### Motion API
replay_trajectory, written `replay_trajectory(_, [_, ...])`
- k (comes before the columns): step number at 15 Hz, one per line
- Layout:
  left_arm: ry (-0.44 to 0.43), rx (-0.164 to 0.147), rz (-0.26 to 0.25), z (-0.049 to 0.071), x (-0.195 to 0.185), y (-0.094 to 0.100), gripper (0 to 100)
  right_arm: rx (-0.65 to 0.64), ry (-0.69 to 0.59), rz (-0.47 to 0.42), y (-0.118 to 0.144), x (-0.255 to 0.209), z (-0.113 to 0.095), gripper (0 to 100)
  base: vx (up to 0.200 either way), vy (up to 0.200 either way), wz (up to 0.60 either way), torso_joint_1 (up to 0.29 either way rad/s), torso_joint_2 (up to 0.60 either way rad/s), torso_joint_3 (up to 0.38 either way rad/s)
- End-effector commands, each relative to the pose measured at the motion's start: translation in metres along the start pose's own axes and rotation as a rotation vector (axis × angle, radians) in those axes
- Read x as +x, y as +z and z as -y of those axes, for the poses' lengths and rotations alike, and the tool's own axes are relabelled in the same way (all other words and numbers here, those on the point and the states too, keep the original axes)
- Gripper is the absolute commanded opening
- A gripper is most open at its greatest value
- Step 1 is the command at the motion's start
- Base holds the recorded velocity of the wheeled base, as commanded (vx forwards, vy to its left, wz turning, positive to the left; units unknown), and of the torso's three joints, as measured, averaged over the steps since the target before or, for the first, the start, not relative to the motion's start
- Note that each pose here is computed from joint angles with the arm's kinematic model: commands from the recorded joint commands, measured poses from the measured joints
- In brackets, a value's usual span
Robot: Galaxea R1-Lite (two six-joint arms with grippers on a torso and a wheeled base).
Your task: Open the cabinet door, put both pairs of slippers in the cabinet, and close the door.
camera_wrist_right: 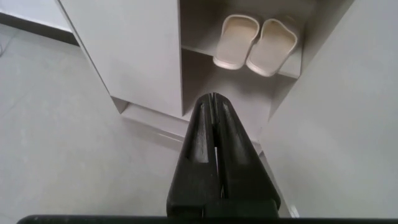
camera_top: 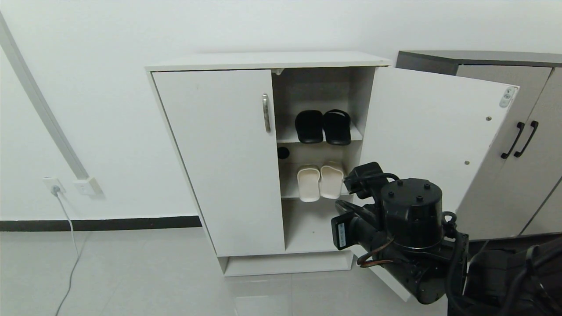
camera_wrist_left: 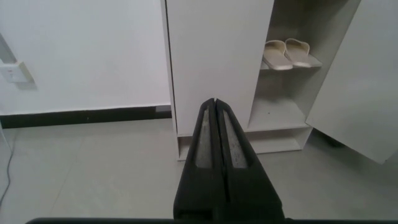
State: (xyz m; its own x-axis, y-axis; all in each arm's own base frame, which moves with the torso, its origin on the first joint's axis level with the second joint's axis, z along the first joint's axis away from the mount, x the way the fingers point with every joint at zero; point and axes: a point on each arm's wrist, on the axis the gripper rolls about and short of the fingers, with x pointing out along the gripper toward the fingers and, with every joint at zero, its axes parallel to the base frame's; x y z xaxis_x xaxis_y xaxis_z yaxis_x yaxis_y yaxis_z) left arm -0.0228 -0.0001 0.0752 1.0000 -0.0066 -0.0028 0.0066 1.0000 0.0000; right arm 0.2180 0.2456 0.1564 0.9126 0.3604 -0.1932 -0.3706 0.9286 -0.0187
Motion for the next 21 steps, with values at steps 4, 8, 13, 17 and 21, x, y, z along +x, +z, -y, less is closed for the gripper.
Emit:
replay_trajectory(4, [0.000, 0.000, 0.000, 0.0000, 0.0000, 0.0000, 0, -0.012, -0.005, -0.004, -0.0014, 0.0006, -0.0002, 0, 0.000, 0.000, 0.00, 0.000, 0.00, 0.000])
replay_trajectory(8, [-0.001, 0.000, 0.000, 0.0000, 0.0000, 0.0000, 0, -0.013, -0.005, -0.005, -0.0018, 0.0005, -0.0001, 0, 0.000, 0.000, 0.00, 0.019, -0.29, -0.295])
replay_trajectory(13, [-0.001, 0.000, 0.000, 0.0000, 0.0000, 0.0000, 0, -0.015, -0.005, -0.009, -0.0031, 0.0007, -0.0007, 0, 0.000, 0.000, 0.00, 0.068, -0.45, -0.355])
replay_trajectory(17, [-0.001, 0.000, 0.000, 0.0000, 0.0000, 0.0000, 0, -0.019, -0.006, -0.013, -0.0044, 0.0008, -0.0006, 0, 0.000, 0.000, 0.00, 0.130, -0.46, -0.339])
replay_trajectory(21, [-0.001, 0.000, 0.000, 0.0000, 0.0000, 0.0000, 0, -0.020, -0.006, -0.016, -0.0053, 0.0010, -0.0007, 0, 0.000, 0.000, 0.00, 0.165, -0.48, -0.316])
